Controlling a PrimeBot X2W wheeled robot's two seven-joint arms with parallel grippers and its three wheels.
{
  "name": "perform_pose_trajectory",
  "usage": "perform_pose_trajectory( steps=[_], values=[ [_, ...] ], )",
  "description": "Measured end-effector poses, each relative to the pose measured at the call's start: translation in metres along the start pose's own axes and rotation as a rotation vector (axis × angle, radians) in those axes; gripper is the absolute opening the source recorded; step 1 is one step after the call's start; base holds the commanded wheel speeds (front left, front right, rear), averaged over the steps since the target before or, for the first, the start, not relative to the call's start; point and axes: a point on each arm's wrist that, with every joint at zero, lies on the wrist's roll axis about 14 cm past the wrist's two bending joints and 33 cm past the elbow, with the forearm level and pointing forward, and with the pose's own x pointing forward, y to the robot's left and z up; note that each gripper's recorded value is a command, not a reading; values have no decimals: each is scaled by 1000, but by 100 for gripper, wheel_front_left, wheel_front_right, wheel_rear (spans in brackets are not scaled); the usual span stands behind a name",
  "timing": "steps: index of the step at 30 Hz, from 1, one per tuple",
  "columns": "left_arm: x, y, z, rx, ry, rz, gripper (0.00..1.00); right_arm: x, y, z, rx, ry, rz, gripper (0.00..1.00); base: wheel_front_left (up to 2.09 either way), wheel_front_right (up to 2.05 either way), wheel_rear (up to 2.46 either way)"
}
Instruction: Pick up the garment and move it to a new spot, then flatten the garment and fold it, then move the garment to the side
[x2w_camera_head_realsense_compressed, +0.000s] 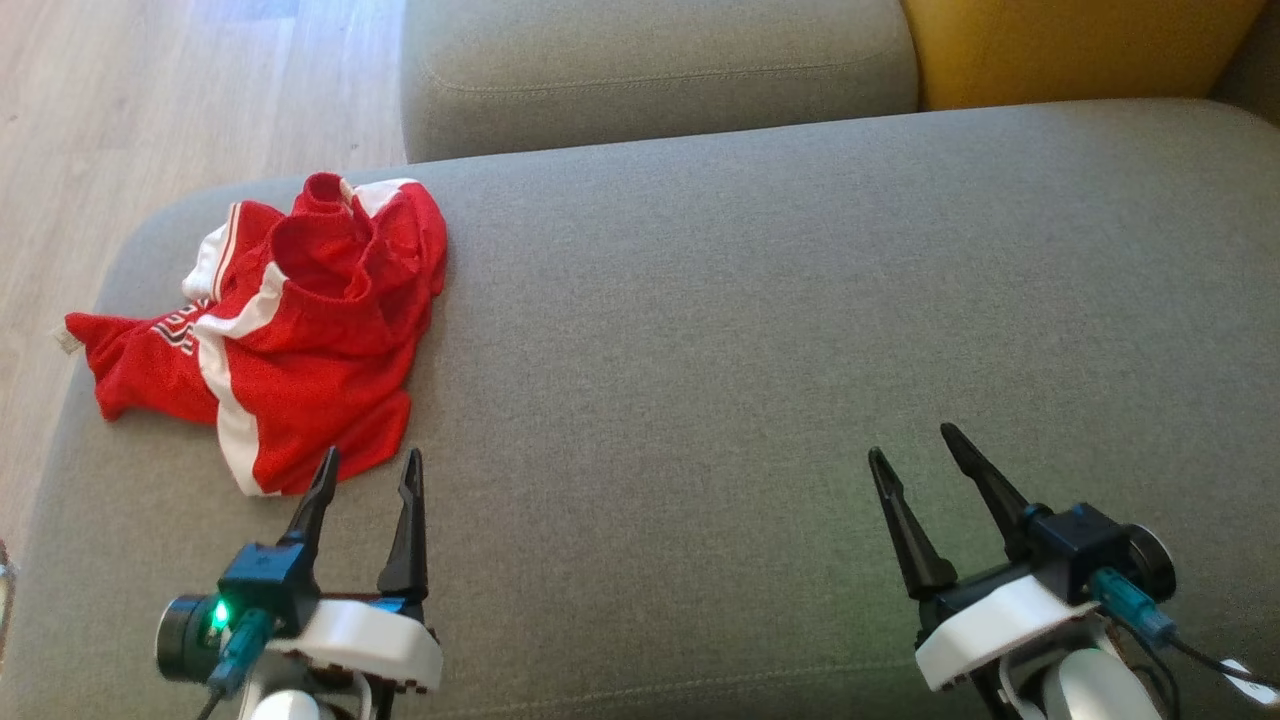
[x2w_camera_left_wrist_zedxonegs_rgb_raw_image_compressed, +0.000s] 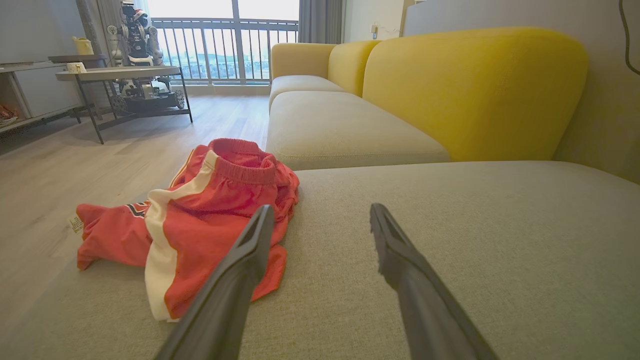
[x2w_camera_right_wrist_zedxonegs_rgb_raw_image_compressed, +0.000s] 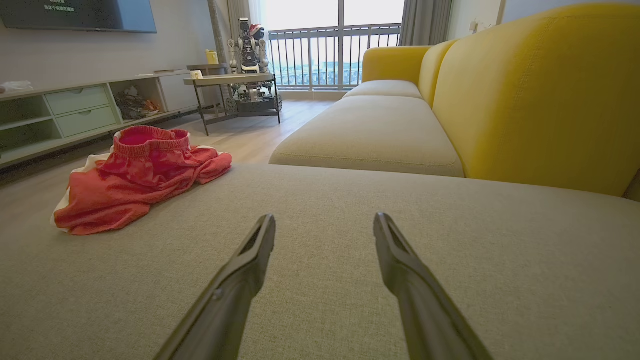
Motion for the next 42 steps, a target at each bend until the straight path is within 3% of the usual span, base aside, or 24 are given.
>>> perform_pose_trajectory(
  steps=[18, 42],
  values=[
    [-10, 8, -8, -3, 26, 31, 100, 5, 4, -3, 6, 8, 14, 100, 0, 0, 0],
    [-81, 87, -2, 2, 7, 359, 100, 41, 102, -8, 30, 23, 314, 100, 0, 0, 0]
  ],
)
